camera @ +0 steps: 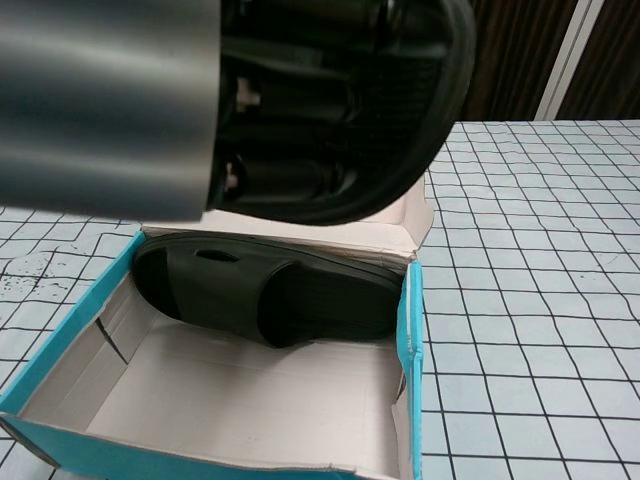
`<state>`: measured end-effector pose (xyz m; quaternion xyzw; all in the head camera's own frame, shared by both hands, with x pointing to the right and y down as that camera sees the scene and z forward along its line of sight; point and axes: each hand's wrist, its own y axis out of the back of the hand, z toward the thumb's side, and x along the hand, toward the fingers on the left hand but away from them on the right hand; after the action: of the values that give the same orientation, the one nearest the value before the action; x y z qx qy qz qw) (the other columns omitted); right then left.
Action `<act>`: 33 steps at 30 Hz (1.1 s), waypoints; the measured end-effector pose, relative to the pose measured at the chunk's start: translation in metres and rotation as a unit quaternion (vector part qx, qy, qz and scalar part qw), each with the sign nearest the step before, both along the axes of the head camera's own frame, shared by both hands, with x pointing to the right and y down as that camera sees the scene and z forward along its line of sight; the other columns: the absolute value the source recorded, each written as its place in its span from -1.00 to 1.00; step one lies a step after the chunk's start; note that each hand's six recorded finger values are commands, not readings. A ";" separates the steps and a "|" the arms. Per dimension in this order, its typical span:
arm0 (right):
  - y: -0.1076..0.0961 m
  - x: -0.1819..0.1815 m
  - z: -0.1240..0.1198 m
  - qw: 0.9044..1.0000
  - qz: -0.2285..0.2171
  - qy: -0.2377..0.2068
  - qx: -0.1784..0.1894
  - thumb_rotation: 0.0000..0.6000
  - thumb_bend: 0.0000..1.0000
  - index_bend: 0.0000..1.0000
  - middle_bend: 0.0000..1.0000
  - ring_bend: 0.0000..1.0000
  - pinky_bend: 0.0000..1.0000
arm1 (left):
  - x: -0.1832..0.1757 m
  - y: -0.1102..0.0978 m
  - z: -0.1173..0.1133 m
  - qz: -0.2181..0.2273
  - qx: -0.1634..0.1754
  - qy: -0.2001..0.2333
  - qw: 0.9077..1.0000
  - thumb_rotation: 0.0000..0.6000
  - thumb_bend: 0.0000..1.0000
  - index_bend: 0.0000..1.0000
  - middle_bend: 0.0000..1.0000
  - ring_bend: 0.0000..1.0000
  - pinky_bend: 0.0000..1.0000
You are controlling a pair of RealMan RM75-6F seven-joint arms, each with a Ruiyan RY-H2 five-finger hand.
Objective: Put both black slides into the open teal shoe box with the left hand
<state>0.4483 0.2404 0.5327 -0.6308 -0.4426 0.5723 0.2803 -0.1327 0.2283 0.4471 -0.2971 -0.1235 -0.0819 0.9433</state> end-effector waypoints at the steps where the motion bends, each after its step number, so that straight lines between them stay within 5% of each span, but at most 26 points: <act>1: 0.000 0.000 0.000 1.000 0.000 0.000 0.000 1.00 -0.51 -0.91 -0.82 -0.86 -0.92 | 0.000 0.002 0.002 0.000 -0.004 -0.002 1.000 1.00 0.17 0.12 0.27 -0.74 -0.75; 13: 0.001 0.001 -0.002 1.000 0.002 -0.002 0.003 1.00 -0.51 -0.91 -0.82 -0.86 -0.92 | 0.001 0.023 0.027 -0.021 -0.061 -0.026 0.998 1.00 0.17 0.10 0.27 -0.74 -0.75; 33: 0.001 0.003 -0.005 1.000 0.006 -0.004 0.008 1.00 -0.51 -0.91 -0.82 -0.86 -0.92 | 0.009 0.044 0.050 -0.014 -0.085 -0.040 0.996 1.00 0.17 0.10 0.28 -0.74 -0.75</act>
<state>0.4512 0.2414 0.5282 -0.6284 -0.4517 0.5678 0.2803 -0.1234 0.2722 0.4969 -0.3740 -0.1632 -0.0959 0.9079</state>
